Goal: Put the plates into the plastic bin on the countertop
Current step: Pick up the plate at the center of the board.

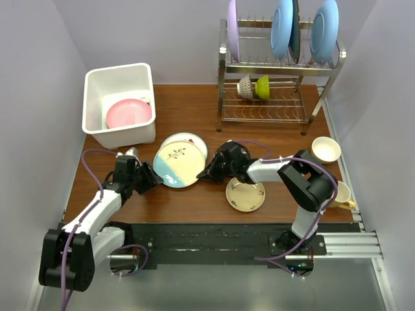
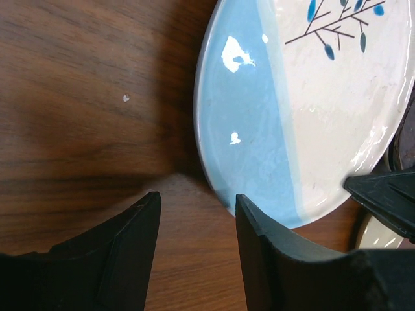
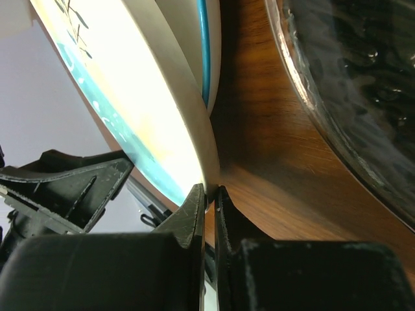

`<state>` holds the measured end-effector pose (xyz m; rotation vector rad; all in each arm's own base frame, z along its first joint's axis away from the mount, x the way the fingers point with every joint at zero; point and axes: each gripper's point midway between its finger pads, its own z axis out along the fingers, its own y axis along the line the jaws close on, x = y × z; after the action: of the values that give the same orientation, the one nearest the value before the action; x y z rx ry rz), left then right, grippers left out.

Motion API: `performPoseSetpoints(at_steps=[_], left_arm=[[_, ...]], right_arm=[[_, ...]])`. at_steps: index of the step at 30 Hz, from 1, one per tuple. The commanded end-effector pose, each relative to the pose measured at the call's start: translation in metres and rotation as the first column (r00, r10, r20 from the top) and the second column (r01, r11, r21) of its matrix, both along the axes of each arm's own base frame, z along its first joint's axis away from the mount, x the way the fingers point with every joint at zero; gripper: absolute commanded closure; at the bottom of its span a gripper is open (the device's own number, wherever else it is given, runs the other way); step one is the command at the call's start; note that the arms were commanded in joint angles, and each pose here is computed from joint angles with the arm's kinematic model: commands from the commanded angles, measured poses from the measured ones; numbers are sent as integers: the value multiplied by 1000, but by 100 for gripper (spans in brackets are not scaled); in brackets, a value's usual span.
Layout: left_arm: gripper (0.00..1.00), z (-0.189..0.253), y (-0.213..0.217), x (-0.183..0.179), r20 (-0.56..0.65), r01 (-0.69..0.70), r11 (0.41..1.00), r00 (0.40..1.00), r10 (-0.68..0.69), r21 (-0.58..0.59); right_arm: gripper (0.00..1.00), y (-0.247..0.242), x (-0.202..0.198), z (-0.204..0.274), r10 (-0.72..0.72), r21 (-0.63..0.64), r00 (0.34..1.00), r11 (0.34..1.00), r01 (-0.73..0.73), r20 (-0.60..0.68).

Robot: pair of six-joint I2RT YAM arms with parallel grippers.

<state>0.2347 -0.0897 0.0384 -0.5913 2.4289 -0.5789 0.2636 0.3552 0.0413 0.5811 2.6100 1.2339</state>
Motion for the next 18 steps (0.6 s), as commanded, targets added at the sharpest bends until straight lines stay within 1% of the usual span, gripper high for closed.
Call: performPoseSetpoints(at_steps=[1, 2, 3, 8, 9, 13, 18], left_arm=[[45, 15, -9, 23, 136, -1, 998, 991, 9, -62], [45, 15, -10, 24, 138, -6, 997, 990, 16, -76], [45, 20, -13, 30, 175, 2, 996, 984, 14, -94], [45, 9, -21, 30, 174, 6, 988, 984, 21, -155], [45, 9, -24, 31, 194, 16, 986, 981, 17, -168], [49, 1, -25, 28, 194, 4, 980, 980, 35, -197], [53, 1, -28, 23, 251, 12, 970, 967, 51, -244]], right_arm=[[100, 9, 5, 26, 30, 81, 997, 996, -36, 77], [100, 10, 4, 26, 35, 85, 997, 996, -41, 76], [100, 9, 4, 26, 35, 86, 997, 995, -42, 75], [100, 11, 2, 25, 42, 103, 997, 993, -49, 71], [100, 11, 1, 25, 45, 108, 997, 993, -52, 67], [100, 12, 0, 26, 52, 114, 996, 992, -60, 72], [100, 13, 1, 27, 63, 121, 995, 990, -72, 76]])
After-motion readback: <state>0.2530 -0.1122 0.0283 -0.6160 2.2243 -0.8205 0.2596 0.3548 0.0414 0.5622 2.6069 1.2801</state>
